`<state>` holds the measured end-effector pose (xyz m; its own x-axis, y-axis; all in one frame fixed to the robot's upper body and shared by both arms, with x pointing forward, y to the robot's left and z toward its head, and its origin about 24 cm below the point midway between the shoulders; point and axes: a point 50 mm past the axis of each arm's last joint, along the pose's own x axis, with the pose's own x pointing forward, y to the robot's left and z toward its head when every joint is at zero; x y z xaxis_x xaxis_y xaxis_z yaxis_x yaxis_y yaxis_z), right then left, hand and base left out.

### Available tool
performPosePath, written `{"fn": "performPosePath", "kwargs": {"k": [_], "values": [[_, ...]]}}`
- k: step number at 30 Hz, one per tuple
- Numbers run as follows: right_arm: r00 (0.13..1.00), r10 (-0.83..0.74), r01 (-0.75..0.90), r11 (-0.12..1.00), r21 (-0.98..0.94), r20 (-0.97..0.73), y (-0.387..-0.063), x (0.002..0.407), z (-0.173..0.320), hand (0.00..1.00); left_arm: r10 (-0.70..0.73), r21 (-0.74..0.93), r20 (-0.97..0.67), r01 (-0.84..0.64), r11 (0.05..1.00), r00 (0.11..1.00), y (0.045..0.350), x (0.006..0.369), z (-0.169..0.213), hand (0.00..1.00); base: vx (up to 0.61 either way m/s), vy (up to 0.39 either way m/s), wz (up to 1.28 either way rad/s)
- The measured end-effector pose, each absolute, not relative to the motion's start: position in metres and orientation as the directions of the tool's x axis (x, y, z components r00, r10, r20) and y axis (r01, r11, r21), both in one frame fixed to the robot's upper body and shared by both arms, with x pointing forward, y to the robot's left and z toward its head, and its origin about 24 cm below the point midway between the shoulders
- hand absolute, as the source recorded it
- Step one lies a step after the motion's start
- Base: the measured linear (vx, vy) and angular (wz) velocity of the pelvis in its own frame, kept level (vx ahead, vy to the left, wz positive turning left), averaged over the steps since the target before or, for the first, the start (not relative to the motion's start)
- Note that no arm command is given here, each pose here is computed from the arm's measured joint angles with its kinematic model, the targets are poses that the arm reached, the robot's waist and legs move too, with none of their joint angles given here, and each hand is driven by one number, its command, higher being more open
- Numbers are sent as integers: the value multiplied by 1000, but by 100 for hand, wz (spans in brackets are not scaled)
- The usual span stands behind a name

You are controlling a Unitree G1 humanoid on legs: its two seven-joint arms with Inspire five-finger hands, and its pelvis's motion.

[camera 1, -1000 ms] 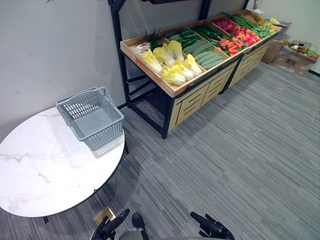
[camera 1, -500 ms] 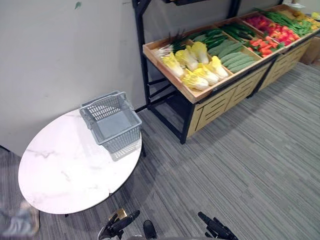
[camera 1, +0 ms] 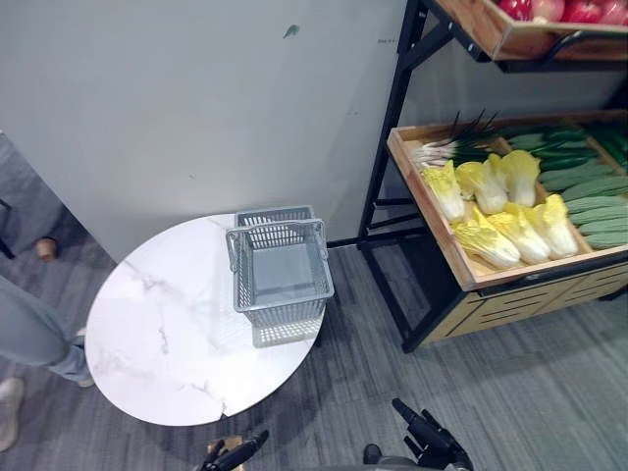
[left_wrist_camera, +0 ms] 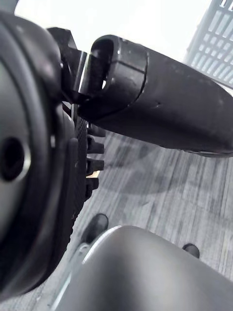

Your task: Pick vegetable in the basket

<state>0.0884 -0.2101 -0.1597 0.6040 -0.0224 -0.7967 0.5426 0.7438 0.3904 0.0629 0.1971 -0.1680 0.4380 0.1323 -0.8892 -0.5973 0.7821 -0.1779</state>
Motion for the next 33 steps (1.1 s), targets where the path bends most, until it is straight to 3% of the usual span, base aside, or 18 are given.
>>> {"fn": "performPosePath", "kwargs": {"k": [5,12,23,27,29,33], "values": [[618,25,457,802,385,-786,-205,103,-157,100,142,-170,-884,-590,790,444,201,64,-167,100,105,-142,16],[560,132,252,913,320,-818,-193,101,-160,100,98,-191,-871,-516,835,481,202,76,-165,100,-33,8,25],[550,130,250,917,311,-825,-192,98,-161,100,131,-134,-901,-552,823,414,206,72,-167,100,-118,39,-8],[559,-41,325,930,173,-828,-192,101,-160,100,130,-133,-903,-554,822,409,206,72,-167,100,-32,38,-10],[602,-140,334,938,89,-786,-199,120,-152,100,129,-139,-900,-554,821,416,205,72,-167,100,1,32,-8],[871,-207,237,971,13,-446,-202,212,-83,100,122,-150,-895,-548,823,429,203,74,-166,100,23,30,-17]]}}
